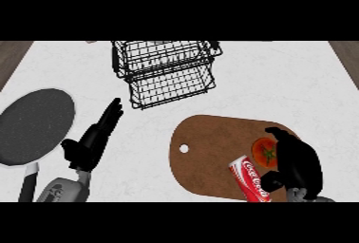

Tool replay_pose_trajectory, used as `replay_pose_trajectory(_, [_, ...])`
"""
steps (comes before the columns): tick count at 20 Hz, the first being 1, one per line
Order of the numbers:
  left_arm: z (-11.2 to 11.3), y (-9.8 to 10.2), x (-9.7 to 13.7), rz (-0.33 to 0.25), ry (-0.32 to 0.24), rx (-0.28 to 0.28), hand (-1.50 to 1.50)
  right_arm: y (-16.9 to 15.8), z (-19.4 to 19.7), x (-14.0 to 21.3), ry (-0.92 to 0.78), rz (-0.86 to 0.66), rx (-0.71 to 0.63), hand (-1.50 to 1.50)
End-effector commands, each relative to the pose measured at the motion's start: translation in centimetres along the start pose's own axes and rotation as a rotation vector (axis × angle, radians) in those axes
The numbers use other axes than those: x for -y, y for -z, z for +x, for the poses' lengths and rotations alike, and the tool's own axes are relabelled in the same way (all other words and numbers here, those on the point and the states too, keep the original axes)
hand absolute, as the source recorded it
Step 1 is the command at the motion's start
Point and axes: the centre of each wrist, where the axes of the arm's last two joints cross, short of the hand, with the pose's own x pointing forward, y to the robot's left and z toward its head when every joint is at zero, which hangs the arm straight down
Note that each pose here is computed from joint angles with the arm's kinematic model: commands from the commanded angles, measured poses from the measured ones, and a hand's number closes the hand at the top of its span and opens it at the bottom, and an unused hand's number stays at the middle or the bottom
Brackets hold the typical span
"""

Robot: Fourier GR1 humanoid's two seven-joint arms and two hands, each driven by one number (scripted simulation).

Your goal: Pick the tomato from the cutting board and place it in the tiered basket

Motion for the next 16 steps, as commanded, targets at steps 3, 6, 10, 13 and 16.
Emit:
replay_pose_trajectory(3, [-0.3, -1.1, 0.5, -0.007, 0.003, 0.009, 0.00, 1.2, 2.5, -0.3, 0.065, -0.072, 0.077, 1.50])
replay_pose_trajectory(6, [-0.7, 0.3, 0.1, -0.001, 0.006, -0.005, 0.00, -0.3, 2.1, -1.5, 0.054, -0.071, 0.110, 1.50])
replay_pose_trajectory(10, [1.3, -0.6, 1.4, -0.015, 0.014, 0.005, 0.00, 0.6, 1.7, 0.4, 0.053, -0.089, 0.117, 1.50])
replay_pose_trajectory(13, [-0.8, 0.9, -0.9, 0.001, -0.014, 0.023, 0.00, -0.3, 2.0, -1.2, 0.054, -0.138, 0.110, 1.50])
replay_pose_trajectory(16, [-0.5, -0.2, -1.0, -0.025, 0.017, 0.001, 0.00, 6.4, -1.6, 2.9, -0.009, -0.116, 0.215, 1.50])
